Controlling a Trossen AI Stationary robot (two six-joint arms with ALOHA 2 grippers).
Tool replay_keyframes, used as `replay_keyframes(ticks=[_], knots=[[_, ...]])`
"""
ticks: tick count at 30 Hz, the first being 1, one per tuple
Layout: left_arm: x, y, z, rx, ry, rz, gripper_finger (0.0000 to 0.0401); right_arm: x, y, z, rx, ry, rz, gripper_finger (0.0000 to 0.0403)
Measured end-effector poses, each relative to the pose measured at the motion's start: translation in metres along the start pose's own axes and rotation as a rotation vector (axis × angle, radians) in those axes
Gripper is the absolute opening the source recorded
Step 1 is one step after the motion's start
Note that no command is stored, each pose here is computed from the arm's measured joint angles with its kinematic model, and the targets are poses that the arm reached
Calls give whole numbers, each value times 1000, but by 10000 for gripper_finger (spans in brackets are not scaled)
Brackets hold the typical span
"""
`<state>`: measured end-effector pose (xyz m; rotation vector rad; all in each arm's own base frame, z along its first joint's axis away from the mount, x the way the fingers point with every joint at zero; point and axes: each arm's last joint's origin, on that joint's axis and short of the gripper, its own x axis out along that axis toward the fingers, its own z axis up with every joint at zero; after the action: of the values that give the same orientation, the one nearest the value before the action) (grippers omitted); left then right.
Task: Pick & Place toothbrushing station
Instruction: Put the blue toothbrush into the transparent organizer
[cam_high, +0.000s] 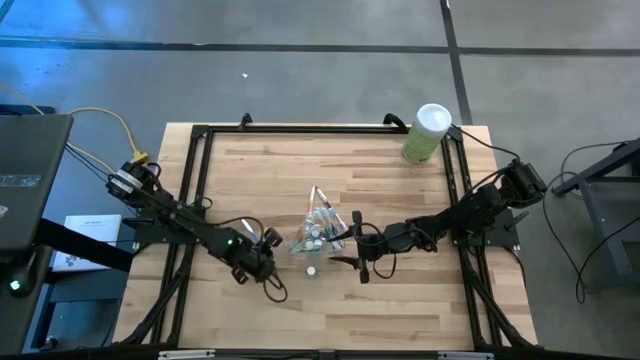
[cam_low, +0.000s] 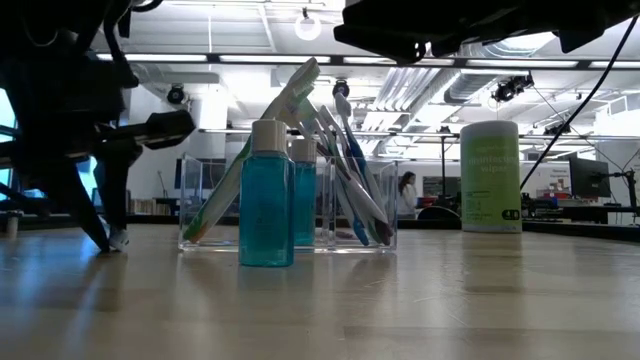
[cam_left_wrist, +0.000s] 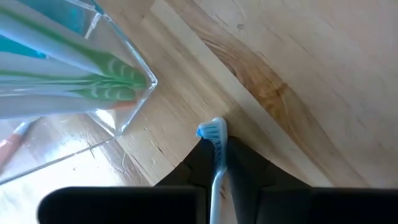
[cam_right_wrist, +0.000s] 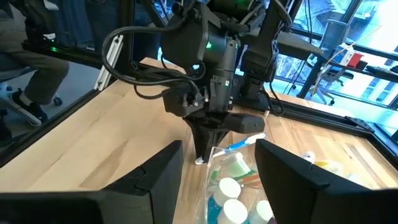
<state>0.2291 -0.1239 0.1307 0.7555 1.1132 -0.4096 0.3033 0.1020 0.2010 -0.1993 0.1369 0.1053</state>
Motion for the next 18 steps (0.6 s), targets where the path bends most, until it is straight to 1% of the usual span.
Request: replay_keyframes(ticks=[5, 9, 13, 18], knots=[[-8, -2, 6, -26, -24, 44, 18, 0, 0, -1, 4, 6, 2, 193], [-15, -4, 13, -53, -66, 31, 12, 0, 1, -2, 18, 19, 6, 193], [-19, -5, 18, -43, -79, 37, 6, -1, 4, -1, 14, 19, 17, 193], [-29, -1, 25, -29, -64, 117, 5, -1, 5, -1, 13, 19, 19, 193]])
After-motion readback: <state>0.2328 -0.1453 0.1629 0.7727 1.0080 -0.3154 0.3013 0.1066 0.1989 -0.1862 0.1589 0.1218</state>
